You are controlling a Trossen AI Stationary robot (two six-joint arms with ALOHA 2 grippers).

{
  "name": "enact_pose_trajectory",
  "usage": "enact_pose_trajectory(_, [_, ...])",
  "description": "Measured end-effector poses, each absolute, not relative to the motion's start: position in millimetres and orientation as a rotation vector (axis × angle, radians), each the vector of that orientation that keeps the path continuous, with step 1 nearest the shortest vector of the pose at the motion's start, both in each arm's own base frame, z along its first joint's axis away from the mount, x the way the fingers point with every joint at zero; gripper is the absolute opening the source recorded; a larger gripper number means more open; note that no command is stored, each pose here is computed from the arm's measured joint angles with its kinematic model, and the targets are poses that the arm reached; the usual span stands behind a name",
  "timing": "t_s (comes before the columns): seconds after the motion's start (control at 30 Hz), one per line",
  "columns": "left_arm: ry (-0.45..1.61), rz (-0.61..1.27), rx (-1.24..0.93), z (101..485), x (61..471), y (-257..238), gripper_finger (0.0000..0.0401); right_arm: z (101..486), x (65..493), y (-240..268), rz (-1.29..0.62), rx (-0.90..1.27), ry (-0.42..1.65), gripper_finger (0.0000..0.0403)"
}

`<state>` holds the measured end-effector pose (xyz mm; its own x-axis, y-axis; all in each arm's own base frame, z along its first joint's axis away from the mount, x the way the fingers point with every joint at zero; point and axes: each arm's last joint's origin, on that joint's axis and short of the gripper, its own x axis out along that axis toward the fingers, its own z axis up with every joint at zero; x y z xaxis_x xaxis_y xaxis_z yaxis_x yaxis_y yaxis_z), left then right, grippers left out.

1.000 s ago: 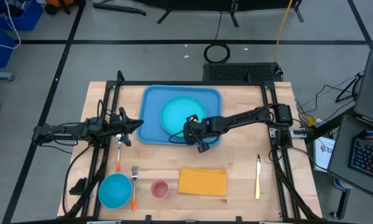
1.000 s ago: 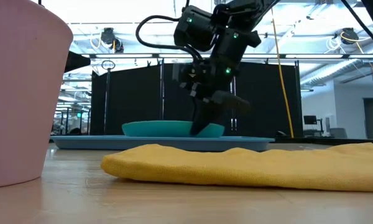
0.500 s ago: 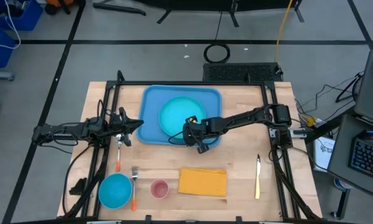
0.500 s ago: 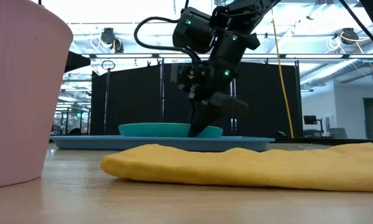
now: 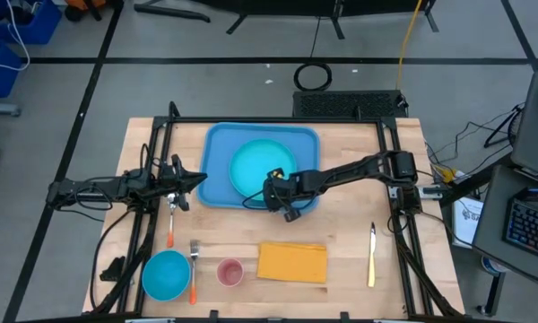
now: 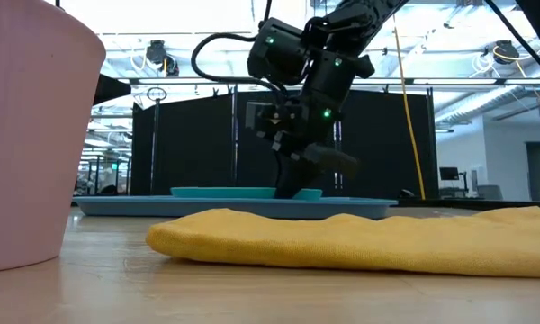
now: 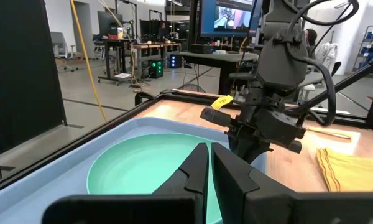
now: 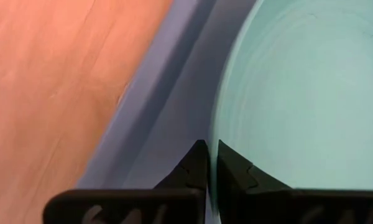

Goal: Set up tray
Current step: Put the green plate on the blue serving tray

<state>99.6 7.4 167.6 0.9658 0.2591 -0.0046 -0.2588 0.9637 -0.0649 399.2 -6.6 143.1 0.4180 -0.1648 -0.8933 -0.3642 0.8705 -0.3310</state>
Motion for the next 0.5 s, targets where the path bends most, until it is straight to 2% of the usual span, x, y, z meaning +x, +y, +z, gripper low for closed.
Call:
enact_pose_trajectory(0.27, [-0.004, 0.262, -0.066, 167.6, 99.6, 7.4, 0.0026, 143.8, 401.0, -6.7, 0.128, -0.524, 1.127, 0.0009])
enact_pose_trajectory(0.5, [-0.004, 0.262, -0.069, 167.6, 99.6, 7.4, 0.0026, 143.4, 401.1, -5.4, 0.133, -0.513, 1.126, 0.0033])
